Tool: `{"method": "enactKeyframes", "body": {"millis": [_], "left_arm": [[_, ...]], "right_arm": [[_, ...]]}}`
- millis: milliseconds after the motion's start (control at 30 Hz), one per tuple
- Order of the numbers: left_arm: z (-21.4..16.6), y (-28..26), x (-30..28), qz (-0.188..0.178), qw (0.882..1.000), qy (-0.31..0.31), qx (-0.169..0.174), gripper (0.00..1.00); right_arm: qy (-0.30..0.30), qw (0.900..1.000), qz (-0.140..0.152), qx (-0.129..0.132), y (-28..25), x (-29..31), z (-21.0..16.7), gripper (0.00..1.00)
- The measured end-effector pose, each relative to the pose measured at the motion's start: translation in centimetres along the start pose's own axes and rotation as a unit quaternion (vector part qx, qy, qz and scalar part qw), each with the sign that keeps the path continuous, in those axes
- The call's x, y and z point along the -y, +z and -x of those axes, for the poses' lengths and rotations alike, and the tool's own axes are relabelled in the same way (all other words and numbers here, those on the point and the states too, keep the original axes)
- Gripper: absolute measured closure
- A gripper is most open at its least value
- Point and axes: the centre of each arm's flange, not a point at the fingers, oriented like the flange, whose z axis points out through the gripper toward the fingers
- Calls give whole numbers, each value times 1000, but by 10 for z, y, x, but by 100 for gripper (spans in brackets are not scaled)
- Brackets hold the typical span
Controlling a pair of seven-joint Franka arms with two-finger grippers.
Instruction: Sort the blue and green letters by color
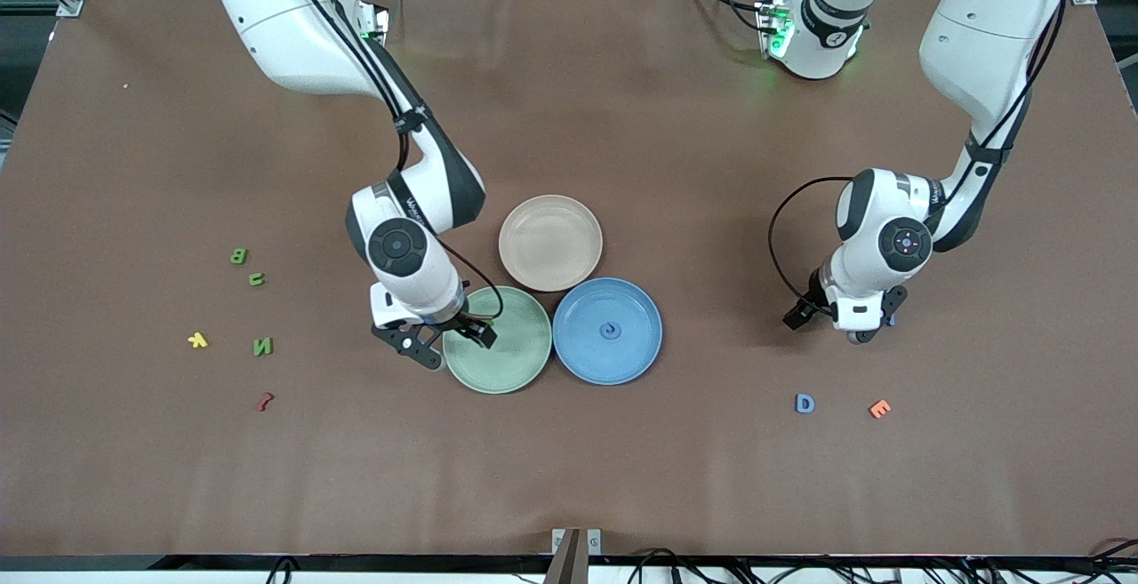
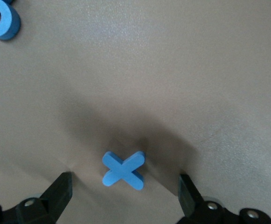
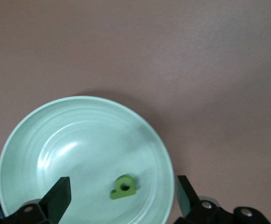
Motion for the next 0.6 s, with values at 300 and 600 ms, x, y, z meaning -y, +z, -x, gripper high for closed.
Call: {"method": "enactKeyframes", "body": {"millis": [300,600], "left_arm": [[0,0,0,-1,1000,3,-2,0],[-2,0,1,-1,1000,4,-4,0]], "right_arm": [[-41,998,32,25,-33,-39,-42,0],[-85,995,36,36,-62,-79,-80,0]]}}
